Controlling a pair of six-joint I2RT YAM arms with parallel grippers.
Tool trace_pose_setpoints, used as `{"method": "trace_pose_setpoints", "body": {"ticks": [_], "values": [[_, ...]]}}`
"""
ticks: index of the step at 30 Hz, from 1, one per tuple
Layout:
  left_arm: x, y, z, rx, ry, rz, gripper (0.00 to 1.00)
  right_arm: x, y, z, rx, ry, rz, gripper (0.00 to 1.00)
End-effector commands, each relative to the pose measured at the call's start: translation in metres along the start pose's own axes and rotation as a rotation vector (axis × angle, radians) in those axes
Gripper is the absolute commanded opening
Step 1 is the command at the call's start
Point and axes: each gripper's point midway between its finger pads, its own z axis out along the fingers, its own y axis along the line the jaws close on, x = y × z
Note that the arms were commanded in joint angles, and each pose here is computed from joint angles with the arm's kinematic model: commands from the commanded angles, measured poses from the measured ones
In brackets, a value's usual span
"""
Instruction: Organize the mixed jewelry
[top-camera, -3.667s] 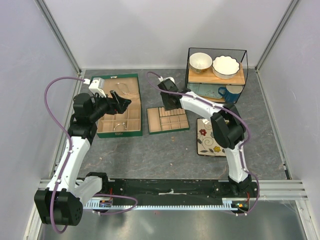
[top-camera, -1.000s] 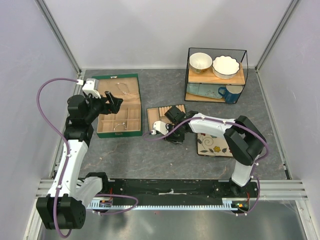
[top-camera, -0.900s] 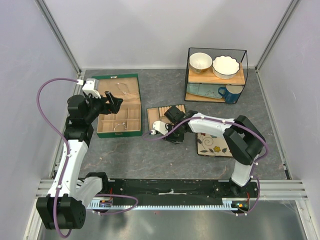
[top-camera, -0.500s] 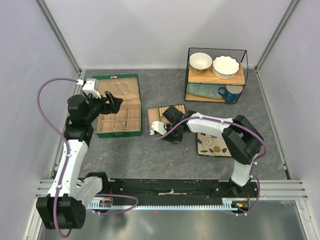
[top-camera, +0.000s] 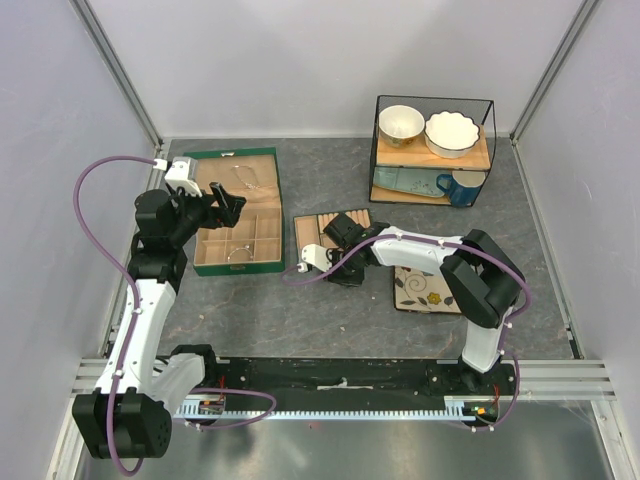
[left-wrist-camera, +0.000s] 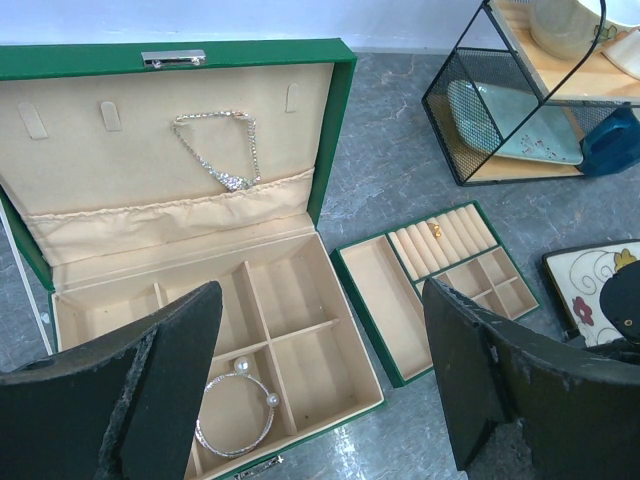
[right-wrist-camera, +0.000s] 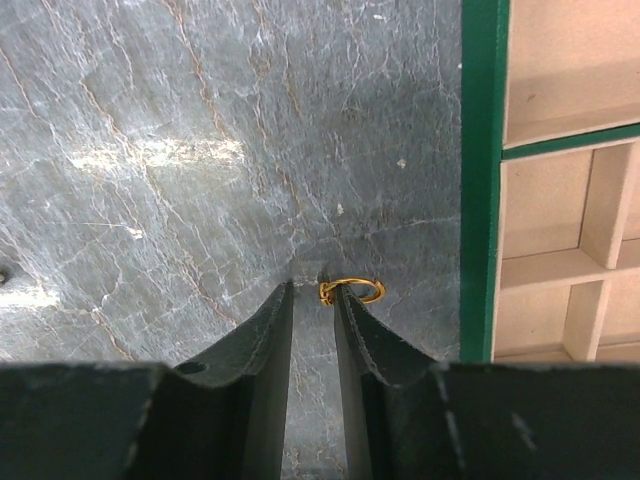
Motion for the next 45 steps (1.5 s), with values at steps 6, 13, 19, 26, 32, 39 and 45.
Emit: {"method": "trace_pose_setpoints", "body": {"ticks": [6, 13, 19, 26, 32, 39, 45], "values": [[-0.019, 0.002, -0.003, -0.015, -0.049, 0.053, 0.88, -0.010, -0.009, 0.000, 0.031, -0.015, -0.033, 0.30], [-0.019, 0.002, -0.003, -0.013, -0.050, 0.053, 0.88, -0.016, -0.015, -0.005, 0.049, -0.026, -0.035, 0.29], [-0.018, 0.002, -0.003, -0.012, -0.050, 0.054, 0.88, -0.020, -0.017, -0.007, 0.056, -0.030, -0.038, 0.29], [-0.018, 0.002, -0.003, -0.012, -0.049, 0.053, 0.88, -0.021, -0.015, -0.005, 0.048, -0.029, -0.042, 0.30], [-0.018, 0.001, -0.003, -0.011, -0.049, 0.053, 0.88, -0.021, -0.016, -0.001, 0.045, -0.023, -0.051, 0.30], [-0.019, 0.002, -0.003, -0.014, -0.048, 0.054, 0.88, -0.017, -0.015, 0.003, 0.043, -0.006, -0.056, 0.30], [-0.019, 0.002, -0.003, -0.015, -0.049, 0.054, 0.88, -0.010, -0.011, 0.004, 0.035, 0.013, -0.058, 0.29]]}}
